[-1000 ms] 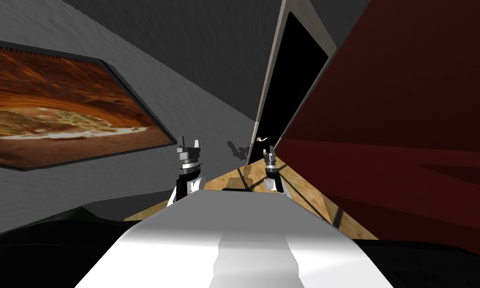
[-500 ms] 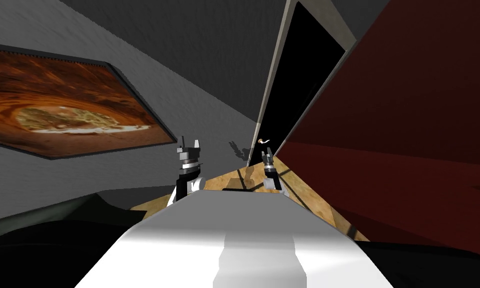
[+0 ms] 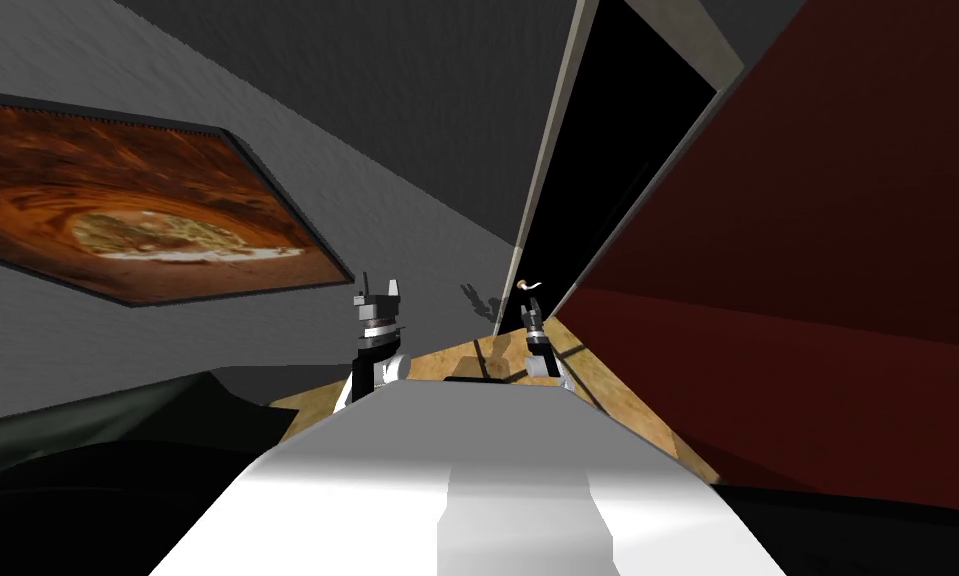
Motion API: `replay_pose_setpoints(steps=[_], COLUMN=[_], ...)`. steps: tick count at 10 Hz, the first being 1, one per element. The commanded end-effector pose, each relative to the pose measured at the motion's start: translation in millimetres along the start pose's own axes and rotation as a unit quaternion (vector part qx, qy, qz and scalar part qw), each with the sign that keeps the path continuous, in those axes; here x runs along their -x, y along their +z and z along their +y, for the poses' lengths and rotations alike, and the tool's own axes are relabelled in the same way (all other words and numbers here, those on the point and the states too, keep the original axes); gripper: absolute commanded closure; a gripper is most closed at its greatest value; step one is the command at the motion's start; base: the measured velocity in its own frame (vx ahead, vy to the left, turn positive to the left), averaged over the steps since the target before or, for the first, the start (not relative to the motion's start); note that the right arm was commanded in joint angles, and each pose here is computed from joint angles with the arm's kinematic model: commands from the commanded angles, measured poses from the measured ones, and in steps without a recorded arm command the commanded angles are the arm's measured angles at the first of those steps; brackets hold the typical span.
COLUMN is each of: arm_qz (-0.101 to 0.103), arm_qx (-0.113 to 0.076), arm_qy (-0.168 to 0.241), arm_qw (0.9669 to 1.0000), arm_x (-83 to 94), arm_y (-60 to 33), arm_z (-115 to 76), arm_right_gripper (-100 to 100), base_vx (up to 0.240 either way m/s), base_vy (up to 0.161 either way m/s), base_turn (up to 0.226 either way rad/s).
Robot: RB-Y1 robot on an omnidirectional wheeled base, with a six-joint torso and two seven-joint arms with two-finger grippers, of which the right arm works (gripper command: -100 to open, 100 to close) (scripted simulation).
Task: Pull the door open
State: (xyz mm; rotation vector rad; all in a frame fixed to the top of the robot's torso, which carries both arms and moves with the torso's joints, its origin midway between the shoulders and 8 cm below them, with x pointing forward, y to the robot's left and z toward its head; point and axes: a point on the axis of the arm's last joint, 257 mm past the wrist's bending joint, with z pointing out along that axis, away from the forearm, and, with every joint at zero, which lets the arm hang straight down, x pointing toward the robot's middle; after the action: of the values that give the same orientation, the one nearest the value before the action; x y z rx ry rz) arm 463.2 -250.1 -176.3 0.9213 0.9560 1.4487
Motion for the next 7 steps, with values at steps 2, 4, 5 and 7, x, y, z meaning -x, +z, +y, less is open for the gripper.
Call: replay_pose_setpoints(steps=[2,4,5,7], arm_qz=[0.0,0.0,-0.001,-0.002], arm_qx=[-0.017,-0.036,-0.045,-0.061], arm_qy=[-0.002,-0.004,-0.006,-0.01], arm_qw=[0.9998,0.9993,0.999,0.9981], arm_x=[3.3,8.8,11.5,17.7], arm_y=[-1.2,-3.6,-4.5,-6.6], arm_z=[-20.5,-40.4,-49.0,-65.6], arm_right_gripper=[-100,-100,-100,-100], base_vx=[0.032,0.048,0.036,0.037], base_vy=[-0.083,-0.129,-0.149,-0.139], base_turn=[0.125,0.166,0.16,0.139])
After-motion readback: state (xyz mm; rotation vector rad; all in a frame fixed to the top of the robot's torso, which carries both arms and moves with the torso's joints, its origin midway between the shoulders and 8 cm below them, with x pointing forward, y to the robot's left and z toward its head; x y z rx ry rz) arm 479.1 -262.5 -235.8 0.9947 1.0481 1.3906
